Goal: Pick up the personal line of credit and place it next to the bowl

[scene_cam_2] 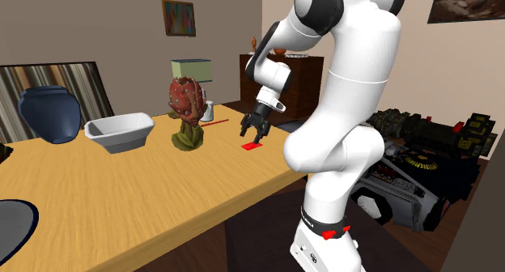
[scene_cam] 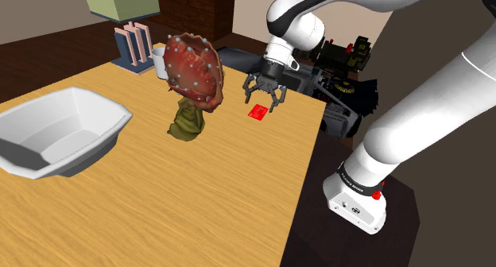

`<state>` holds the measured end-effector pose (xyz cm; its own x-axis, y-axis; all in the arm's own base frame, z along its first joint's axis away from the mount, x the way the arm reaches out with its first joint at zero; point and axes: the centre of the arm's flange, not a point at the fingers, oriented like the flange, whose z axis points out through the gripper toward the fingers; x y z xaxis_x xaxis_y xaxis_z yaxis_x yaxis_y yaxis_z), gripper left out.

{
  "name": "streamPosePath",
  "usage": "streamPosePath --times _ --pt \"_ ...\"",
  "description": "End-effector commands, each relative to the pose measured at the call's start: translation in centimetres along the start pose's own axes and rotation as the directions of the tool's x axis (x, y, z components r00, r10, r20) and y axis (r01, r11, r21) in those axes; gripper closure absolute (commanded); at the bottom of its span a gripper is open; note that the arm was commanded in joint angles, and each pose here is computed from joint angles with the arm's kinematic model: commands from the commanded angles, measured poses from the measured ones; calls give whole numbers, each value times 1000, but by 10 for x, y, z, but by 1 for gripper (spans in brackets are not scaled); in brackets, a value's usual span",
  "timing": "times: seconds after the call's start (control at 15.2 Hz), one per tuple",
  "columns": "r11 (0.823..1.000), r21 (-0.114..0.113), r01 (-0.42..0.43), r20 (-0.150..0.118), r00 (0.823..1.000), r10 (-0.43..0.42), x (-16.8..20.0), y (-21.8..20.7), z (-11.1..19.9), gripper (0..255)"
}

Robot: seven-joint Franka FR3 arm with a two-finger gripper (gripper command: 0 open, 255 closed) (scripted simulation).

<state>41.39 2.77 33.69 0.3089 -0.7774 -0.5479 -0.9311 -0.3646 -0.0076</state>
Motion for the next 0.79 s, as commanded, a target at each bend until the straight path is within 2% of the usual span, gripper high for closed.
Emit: streamPosePath --times 0.0,0.26,0.73 --pt "1000 2 -7 3 1000 7 2 1 12 0" --pt "1000 2 -7 3 1000 7 2 1 31 0" --pt "1000 2 -7 3 1000 7 2 1 31 0"
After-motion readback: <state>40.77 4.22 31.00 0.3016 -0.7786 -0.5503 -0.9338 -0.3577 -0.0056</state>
